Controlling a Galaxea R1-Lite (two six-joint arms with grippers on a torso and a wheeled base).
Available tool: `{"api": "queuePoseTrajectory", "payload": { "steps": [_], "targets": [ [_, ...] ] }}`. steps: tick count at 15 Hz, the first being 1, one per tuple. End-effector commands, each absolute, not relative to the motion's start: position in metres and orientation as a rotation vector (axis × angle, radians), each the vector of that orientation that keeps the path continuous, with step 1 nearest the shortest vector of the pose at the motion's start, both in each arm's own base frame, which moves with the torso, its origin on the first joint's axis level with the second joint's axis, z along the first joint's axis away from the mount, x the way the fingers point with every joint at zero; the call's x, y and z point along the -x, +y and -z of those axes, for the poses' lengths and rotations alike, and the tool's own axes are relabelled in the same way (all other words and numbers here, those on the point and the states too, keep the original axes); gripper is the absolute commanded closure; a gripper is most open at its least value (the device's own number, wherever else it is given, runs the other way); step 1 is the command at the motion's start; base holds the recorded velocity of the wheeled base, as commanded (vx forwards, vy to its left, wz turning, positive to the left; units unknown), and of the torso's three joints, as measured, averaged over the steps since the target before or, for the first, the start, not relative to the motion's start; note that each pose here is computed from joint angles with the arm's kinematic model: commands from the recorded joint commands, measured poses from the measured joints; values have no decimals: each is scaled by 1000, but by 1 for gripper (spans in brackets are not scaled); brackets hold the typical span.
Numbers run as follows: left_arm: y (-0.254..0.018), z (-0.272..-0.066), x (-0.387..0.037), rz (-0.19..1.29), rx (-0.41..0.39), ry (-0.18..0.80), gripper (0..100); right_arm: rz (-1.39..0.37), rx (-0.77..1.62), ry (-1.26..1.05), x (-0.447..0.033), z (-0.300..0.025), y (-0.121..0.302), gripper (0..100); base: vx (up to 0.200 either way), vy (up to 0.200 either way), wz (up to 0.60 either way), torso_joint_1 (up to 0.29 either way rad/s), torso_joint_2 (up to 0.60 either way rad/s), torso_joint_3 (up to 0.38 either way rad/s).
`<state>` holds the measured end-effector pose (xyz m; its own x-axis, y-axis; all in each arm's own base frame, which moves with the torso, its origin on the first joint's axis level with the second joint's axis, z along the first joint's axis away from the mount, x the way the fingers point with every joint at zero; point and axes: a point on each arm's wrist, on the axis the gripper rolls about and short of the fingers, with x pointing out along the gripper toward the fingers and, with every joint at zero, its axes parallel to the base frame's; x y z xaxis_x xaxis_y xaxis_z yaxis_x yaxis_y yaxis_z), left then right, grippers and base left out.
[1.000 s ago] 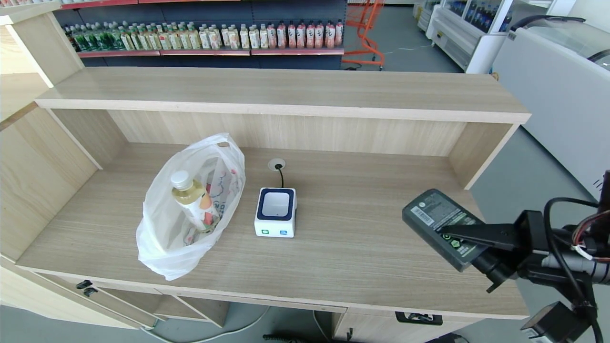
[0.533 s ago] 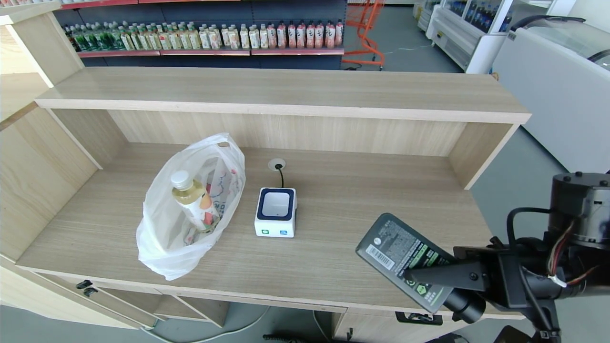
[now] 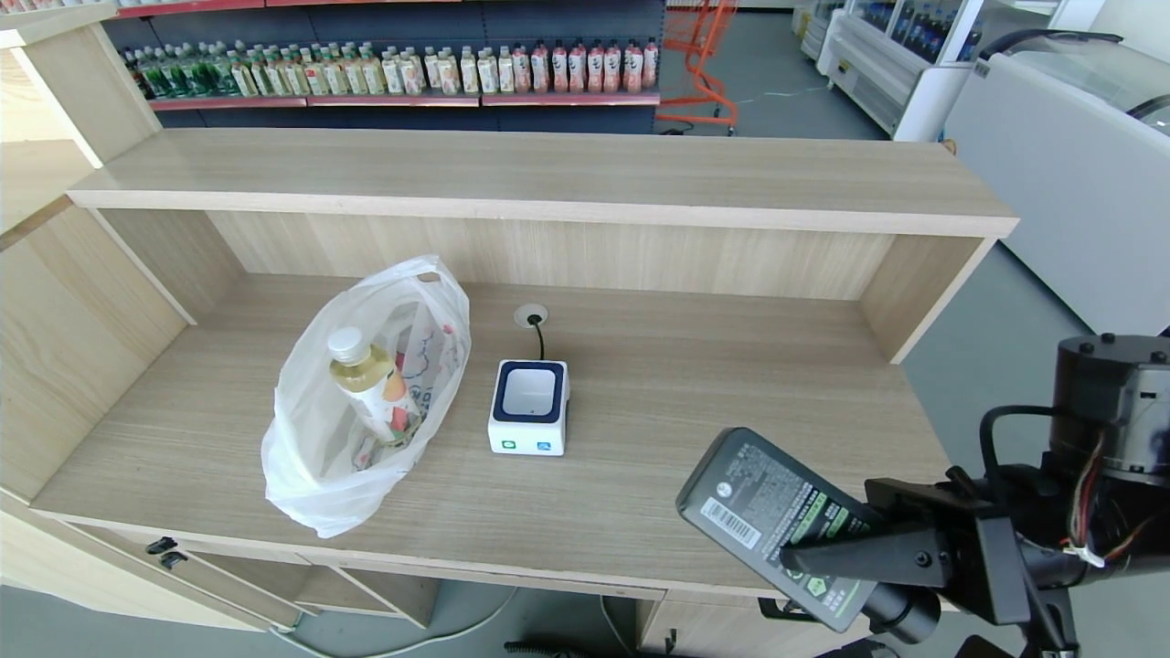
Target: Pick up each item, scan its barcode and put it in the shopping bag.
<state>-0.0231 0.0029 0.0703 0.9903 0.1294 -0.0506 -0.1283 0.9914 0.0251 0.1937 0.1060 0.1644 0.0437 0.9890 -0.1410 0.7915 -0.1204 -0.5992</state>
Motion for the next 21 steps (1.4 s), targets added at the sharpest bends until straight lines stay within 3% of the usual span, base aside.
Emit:
{"api": "queuePoseTrajectory", "payload": {
  "steps": [1, 17, 21],
  "targets": [
    [3, -70, 23, -130, -22, 53, 0, -752, 1972, -1805, -194, -165, 107, 100, 0, 0, 0, 0, 0, 0],
    [3, -70, 23, -130, -22, 52, 0, -769, 1937, -1847, -203, -167, 122, 100, 0, 0, 0, 0, 0, 0],
    [3, -70, 23, -130, -22, 52, 0, -1090, 1544, -1317, -226, -187, 116, 100, 0, 0, 0, 0, 0, 0]
  ]
}}
